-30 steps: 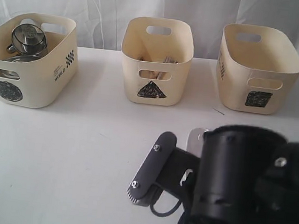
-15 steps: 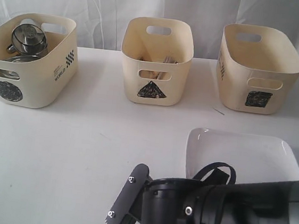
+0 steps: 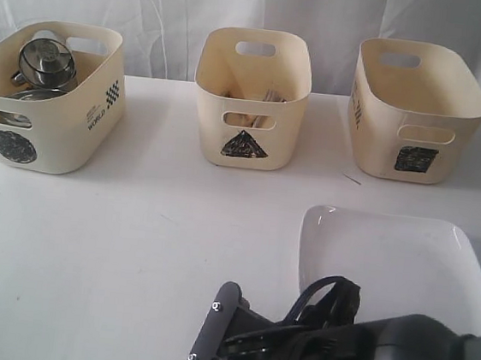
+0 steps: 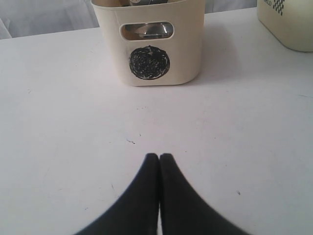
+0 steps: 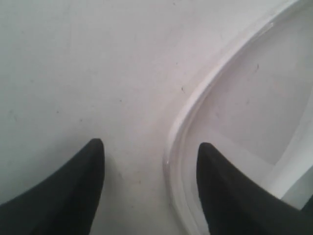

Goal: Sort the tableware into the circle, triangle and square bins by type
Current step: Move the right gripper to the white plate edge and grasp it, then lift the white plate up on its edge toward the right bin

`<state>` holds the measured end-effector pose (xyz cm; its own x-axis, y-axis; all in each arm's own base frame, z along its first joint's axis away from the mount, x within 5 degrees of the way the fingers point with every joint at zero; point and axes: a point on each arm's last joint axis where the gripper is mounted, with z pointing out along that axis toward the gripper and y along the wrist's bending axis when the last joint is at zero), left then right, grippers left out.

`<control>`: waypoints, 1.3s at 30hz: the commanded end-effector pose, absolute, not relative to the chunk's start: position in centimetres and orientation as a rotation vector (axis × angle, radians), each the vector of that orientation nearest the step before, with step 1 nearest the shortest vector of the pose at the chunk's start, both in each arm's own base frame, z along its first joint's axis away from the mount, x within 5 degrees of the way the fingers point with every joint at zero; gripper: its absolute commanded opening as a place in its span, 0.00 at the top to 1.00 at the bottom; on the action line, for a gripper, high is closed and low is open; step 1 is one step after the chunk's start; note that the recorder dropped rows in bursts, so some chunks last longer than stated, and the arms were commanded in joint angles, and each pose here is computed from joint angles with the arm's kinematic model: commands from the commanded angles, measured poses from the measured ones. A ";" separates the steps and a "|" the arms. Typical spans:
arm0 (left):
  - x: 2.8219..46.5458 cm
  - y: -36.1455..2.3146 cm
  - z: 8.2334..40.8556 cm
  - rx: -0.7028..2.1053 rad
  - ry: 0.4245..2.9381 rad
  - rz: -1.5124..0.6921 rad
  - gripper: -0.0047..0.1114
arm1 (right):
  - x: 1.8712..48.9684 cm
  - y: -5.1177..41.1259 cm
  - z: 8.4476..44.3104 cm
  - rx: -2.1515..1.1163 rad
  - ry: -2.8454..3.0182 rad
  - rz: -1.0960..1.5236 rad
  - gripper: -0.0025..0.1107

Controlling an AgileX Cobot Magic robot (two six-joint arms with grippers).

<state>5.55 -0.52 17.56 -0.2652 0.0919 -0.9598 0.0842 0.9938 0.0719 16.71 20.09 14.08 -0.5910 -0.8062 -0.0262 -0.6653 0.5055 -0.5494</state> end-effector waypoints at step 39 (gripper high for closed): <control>5.5 -0.5 17.5 0.120 1.837 -0.002 0.96 | 16.0 15.4 22.8 -0.682 2.409 -0.428 0.98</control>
<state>5.55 -0.52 17.56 -0.2652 0.0919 -0.9598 0.0842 0.9938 0.0719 17.34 16.42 20.81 -0.6924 -0.6011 -0.3991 -0.4104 0.7830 -0.4674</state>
